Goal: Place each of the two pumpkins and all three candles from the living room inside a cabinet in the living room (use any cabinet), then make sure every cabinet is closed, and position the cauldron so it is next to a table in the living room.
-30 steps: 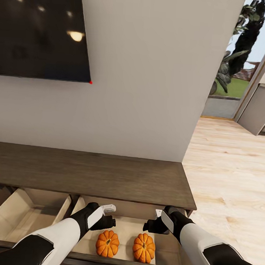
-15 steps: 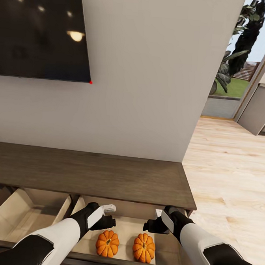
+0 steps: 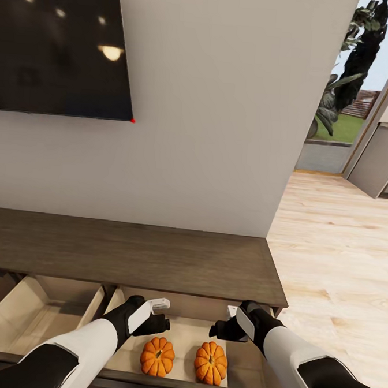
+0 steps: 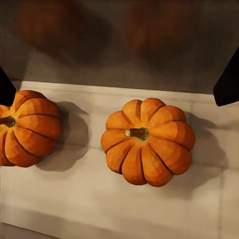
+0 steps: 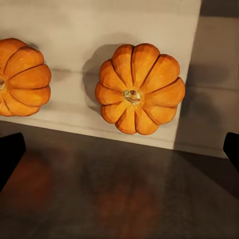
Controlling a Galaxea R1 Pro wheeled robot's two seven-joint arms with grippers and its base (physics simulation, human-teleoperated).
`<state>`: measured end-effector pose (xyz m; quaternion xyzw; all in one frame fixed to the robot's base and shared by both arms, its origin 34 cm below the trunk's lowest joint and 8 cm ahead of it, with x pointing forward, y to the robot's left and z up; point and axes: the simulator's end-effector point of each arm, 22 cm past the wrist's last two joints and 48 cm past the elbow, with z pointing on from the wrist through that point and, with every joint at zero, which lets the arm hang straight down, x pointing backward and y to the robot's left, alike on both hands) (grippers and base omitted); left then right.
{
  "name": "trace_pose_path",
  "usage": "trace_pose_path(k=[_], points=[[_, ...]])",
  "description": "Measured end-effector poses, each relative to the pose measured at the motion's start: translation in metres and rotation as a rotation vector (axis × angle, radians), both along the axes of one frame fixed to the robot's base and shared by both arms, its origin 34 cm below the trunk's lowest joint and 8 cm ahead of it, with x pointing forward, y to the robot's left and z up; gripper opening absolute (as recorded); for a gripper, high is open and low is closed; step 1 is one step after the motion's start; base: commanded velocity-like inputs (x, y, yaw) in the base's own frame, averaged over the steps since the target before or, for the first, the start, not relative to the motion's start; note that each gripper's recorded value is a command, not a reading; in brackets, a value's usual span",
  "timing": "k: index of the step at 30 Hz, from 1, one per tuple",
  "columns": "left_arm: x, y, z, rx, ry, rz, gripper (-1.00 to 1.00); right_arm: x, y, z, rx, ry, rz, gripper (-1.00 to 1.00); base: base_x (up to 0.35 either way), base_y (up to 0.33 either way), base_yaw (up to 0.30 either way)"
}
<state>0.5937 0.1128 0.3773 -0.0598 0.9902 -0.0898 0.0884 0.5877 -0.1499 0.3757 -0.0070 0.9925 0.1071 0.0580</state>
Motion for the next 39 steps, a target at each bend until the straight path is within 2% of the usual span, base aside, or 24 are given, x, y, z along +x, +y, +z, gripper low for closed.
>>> trace_pose_path(k=[7, 10, 16, 18, 22, 26, 30, 33, 39], points=[[0.004, -0.002, 0.003, -0.010, -0.011, 0.002, 1.00, 0.007, 0.001, 0.005, 0.006, -0.013, 0.000, 1.00, 0.000, 0.000, 0.000], [0.020, -0.009, 0.014, -0.029, -0.052, 0.002, 1.00, 0.015, 0.007, 0.017, 0.017, -0.007, 0.016, 1.00, 0.000, 0.000, 0.000], [0.061, -0.022, 0.048, -0.072, -0.163, 0.006, 1.00, 0.031, 0.017, 0.042, 0.038, -0.011, 0.040, 1.00, 0.000, 0.000, 0.000], [0.090, -0.031, 0.078, -0.101, -0.254, 0.004, 1.00, 0.034, 0.018, 0.045, 0.042, -0.017, 0.041, 1.00, 0.000, 0.000, 0.000], [0.117, -0.037, 0.114, -0.125, -0.345, 0.001, 1.00, 0.033, 0.018, 0.046, 0.043, -0.008, 0.040, 1.00, 0.000, 0.000, 0.000], [0.118, -0.031, 0.118, -0.099, -0.333, 0.003, 1.00, 0.015, 0.017, 0.046, 0.046, 0.079, 0.050, 1.00, 0.000, 0.000, 0.000], [0.114, -0.030, 0.116, -0.089, -0.306, -0.005, 1.00, 0.007, 0.018, 0.051, 0.048, 0.124, 0.060, 1.00, 0.000, 0.000, 0.000], [0.107, -0.030, 0.113, -0.084, -0.272, -0.019, 1.00, 0.010, 0.018, 0.054, 0.051, 0.119, 0.061, 1.00, 0.000, 0.000, 0.000], [0.104, -0.027, 0.111, -0.072, -0.256, -0.022, 1.00, 0.013, 0.016, 0.056, 0.060, 0.115, 0.048, 1.00, 0.000, 0.000, 0.000]])
